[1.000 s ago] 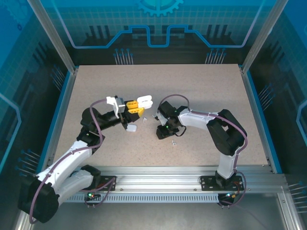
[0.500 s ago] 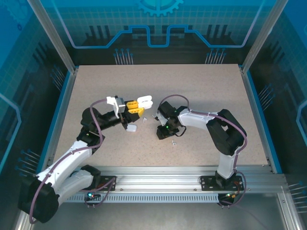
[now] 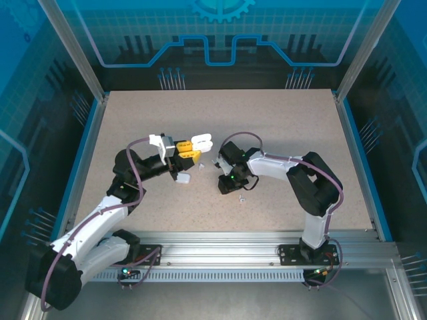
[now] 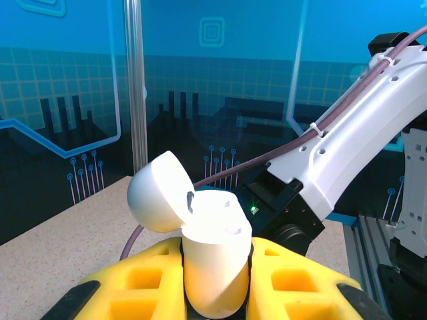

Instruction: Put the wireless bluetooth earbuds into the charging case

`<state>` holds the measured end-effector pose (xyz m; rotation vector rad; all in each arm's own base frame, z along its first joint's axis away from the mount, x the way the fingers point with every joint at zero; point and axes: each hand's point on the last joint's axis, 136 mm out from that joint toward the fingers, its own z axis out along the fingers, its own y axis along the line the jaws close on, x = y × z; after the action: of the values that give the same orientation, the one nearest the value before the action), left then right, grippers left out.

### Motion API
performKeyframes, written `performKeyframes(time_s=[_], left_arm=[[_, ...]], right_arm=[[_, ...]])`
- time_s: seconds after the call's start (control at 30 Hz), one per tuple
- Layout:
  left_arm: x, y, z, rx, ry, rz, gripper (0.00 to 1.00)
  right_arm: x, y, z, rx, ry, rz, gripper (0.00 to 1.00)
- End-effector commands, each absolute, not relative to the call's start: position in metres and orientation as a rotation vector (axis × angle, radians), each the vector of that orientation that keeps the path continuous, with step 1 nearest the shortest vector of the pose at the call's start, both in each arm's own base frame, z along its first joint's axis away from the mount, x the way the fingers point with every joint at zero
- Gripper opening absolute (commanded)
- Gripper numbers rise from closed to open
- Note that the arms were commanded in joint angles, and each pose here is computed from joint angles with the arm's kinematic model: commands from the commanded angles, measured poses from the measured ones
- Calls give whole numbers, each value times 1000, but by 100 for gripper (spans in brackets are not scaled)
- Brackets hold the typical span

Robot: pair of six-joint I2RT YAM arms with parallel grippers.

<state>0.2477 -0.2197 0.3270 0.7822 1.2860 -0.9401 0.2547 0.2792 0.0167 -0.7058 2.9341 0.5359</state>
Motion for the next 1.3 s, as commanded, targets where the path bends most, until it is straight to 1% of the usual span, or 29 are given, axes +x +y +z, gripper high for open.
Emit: performKeyframes(time_s=[0.0, 0.3, 0.5, 0.67, 0.97, 1.1, 1.27], left_arm=[[249, -216, 337, 783, 1251, -896, 5], [250, -216, 338, 777, 1250, -901, 5], [255, -218, 334, 766, 1276, -921, 5], [258, -223, 331, 766, 1305, -952, 4], [264, -238, 325, 792, 1328, -1004, 4], [266, -248, 323, 805, 1327, -1034, 3], [271, -258, 324, 798, 1324, -1070, 2]], right_arm=[[241, 277, 17, -745, 2959, 518, 21], [253, 264, 43, -725, 2861, 428, 19], [266, 245, 77, -720, 2739, 317, 19], [278, 224, 137, -714, 2546, 222, 19], [283, 198, 269, -743, 2102, 147, 20], [281, 198, 321, -764, 1913, 142, 20], [276, 210, 370, -820, 1731, 127, 20]])
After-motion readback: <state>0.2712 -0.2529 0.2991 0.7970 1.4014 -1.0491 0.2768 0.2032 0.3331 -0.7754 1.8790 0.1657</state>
